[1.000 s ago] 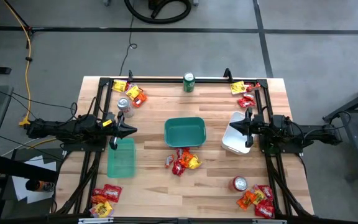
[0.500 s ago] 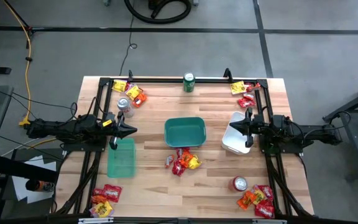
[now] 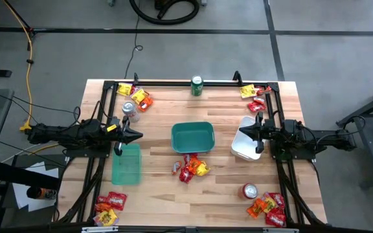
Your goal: Sort candy
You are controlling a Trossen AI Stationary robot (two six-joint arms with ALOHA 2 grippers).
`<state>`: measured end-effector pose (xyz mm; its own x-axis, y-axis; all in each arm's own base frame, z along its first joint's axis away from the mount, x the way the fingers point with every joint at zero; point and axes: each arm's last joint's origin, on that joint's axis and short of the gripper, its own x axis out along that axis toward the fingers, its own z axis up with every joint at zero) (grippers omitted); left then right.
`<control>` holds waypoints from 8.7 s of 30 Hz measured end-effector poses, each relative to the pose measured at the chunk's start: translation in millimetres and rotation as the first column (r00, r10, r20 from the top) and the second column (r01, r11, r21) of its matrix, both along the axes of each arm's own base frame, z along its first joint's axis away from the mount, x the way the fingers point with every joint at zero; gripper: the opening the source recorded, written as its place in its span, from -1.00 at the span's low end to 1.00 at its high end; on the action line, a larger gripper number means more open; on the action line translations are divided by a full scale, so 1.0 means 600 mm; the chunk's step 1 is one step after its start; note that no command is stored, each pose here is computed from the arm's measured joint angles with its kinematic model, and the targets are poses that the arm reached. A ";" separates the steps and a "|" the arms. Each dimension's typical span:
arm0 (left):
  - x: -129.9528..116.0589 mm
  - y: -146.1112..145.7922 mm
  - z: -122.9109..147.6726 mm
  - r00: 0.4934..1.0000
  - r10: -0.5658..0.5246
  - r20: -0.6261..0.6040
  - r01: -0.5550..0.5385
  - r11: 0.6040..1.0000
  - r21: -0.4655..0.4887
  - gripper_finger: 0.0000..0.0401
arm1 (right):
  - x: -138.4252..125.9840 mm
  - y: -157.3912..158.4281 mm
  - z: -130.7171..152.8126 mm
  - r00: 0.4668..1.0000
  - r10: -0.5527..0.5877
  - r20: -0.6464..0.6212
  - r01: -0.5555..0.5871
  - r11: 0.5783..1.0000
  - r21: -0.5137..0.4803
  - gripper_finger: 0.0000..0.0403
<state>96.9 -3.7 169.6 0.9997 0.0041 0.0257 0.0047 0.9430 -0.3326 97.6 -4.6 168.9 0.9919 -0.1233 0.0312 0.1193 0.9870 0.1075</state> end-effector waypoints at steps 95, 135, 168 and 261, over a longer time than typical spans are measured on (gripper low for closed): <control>0.000 0.000 0.000 1.000 0.000 0.000 0.000 1.000 0.000 -1.00 | 0.155 -0.442 -0.056 0.027 -0.129 -0.991 0.899 0.436 -0.032 -0.98; 0.000 0.000 0.000 1.000 0.000 0.000 0.000 1.000 0.000 -1.00 | 0.191 -0.429 -0.040 0.164 -0.159 -0.974 0.875 0.478 0.069 0.17; 0.000 0.000 0.000 1.000 0.000 0.000 0.000 1.000 0.000 -1.00 | 0.171 -0.089 0.233 0.532 0.096 -0.841 0.443 0.815 0.373 -1.00; 0.147 0.407 0.122 0.252 0.218 -0.943 -0.789 0.610 -0.070 -0.24 | 0.319 -0.168 0.321 0.822 0.008 -0.570 0.178 0.947 0.269 0.05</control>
<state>185.0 240.6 242.7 0.2631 0.2404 -0.9343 -0.9295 0.3227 -0.1787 288.7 -105.3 361.5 0.8098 -0.1193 -0.5744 0.3319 0.9005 0.2810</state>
